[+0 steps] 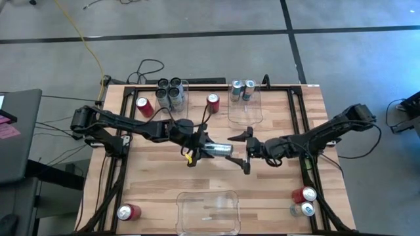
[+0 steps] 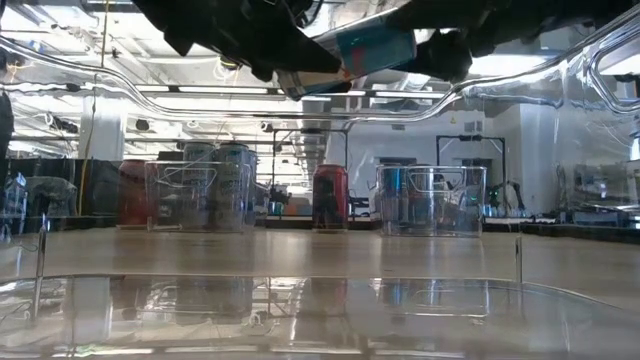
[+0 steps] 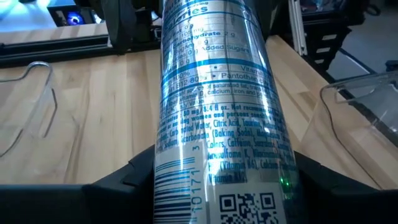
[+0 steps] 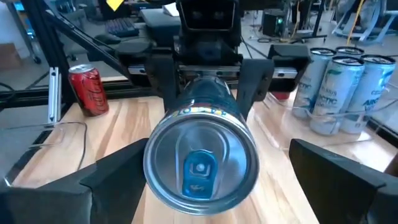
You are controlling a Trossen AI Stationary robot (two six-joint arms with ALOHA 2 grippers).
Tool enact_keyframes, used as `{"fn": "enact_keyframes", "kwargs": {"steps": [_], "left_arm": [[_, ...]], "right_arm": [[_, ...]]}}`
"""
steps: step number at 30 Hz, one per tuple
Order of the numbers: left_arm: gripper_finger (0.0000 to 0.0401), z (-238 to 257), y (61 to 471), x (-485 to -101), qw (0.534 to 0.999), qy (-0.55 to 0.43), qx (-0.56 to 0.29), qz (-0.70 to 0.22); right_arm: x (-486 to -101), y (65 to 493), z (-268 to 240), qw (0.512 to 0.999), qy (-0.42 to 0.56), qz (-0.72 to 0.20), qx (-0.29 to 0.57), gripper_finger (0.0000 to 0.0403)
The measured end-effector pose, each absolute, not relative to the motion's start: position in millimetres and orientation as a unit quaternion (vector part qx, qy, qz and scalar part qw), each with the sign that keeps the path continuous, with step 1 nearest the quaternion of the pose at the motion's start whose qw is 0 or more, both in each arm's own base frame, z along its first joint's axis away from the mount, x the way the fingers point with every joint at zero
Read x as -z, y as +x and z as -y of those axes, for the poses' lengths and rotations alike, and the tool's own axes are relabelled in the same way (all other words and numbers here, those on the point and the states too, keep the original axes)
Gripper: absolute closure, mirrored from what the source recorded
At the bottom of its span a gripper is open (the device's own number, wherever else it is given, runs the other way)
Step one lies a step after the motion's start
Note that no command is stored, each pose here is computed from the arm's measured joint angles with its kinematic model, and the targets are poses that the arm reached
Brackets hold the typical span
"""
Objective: Sort soda cans
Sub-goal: Put the left blue soda can into the top right transparent bin
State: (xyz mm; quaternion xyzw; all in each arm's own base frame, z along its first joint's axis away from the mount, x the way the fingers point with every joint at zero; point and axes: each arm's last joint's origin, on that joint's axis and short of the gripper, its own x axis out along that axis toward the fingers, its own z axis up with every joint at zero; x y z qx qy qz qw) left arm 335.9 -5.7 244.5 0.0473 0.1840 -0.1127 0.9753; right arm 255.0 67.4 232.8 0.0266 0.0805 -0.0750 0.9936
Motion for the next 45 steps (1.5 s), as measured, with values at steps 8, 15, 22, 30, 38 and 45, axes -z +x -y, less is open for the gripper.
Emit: {"fn": "enact_keyframes", "kwargs": {"steps": [8, 15, 22, 30, 38, 45], "left_arm": [[0.0179, 5, 336, -245, 0.976, 0.047, 0.112, -0.182], [0.0179, 5, 336, -244, 0.976, 0.047, 0.107, -0.184], [0.0166, -2, 335, -241, 0.974, 0.045, 0.079, -0.206], [0.012, -3, 332, -236, 0.969, 0.024, 0.042, -0.242], [0.0118, -11, 316, -239, 0.955, 0.023, 0.015, -0.296], [0.0118, -21, 295, -249, 0.941, 0.007, -0.04, -0.335]], "right_arm": [[-231, 256, -68, 0.993, 0.027, -0.082, 0.075, 0.0032], [-230, 256, -68, 0.993, 0.026, -0.087, 0.07, 0.0123], [-229, 256, -67, 0.993, 0.026, -0.091, 0.066, 0.0181], [-242, 265, -62, 0.988, 0.013, -0.129, 0.079, 0.018], [-275, 271, -56, 0.972, -0.004, -0.213, 0.095, 0.018], [-315, 267, -33, 0.943, 0.01, -0.295, 0.156, 0.018]]}}
